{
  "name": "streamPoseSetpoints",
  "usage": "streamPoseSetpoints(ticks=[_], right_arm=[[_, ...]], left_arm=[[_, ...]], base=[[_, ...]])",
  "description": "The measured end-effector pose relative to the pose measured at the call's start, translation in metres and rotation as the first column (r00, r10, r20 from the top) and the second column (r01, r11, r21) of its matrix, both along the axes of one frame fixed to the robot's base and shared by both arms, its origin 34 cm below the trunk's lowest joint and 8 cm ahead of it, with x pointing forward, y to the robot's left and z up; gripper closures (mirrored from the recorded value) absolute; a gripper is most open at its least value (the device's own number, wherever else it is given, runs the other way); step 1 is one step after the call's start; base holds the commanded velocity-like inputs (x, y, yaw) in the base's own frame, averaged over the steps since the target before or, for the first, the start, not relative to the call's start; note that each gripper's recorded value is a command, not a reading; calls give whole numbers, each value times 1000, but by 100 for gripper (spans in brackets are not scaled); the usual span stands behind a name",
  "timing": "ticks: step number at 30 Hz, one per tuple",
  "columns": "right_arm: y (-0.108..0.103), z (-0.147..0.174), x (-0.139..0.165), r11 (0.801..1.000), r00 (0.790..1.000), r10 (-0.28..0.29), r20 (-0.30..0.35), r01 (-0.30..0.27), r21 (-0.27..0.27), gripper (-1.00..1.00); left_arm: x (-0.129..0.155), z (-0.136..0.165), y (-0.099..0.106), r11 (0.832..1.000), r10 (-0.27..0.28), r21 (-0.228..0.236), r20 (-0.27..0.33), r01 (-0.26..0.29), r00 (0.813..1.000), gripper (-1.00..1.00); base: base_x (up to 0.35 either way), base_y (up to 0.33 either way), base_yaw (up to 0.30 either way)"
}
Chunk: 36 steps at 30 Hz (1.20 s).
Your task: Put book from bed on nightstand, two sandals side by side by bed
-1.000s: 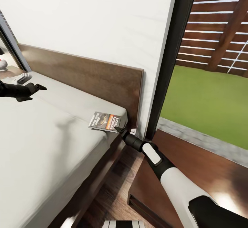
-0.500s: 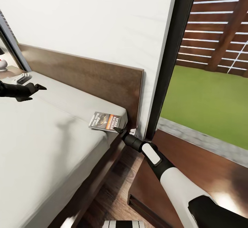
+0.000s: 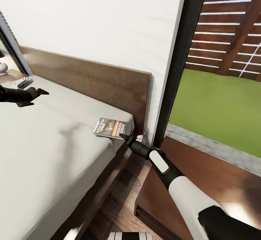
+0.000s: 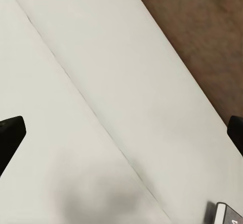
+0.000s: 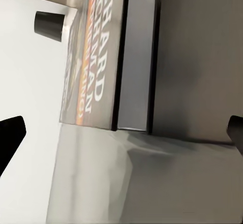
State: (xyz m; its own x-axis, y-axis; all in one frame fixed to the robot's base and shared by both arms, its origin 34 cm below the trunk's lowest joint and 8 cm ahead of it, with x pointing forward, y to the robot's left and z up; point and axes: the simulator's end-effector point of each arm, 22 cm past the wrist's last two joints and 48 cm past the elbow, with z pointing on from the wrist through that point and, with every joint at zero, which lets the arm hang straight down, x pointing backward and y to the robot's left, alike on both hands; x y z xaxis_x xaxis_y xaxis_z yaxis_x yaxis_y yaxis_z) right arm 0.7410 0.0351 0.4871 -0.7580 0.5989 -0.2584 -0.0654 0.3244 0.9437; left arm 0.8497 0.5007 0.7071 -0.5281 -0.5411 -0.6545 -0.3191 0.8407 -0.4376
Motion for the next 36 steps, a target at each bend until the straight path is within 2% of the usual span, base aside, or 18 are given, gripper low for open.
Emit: streamPoseSetpoints(ticks=[36], right_arm=[[0, 1, 2, 1000, 1000, -1, 7, 1, 4, -100]], left_arm=[[0, -11, 1, 1000, 4, -6, -20, -4, 1000, -100]], base=[[0, 0, 0]])
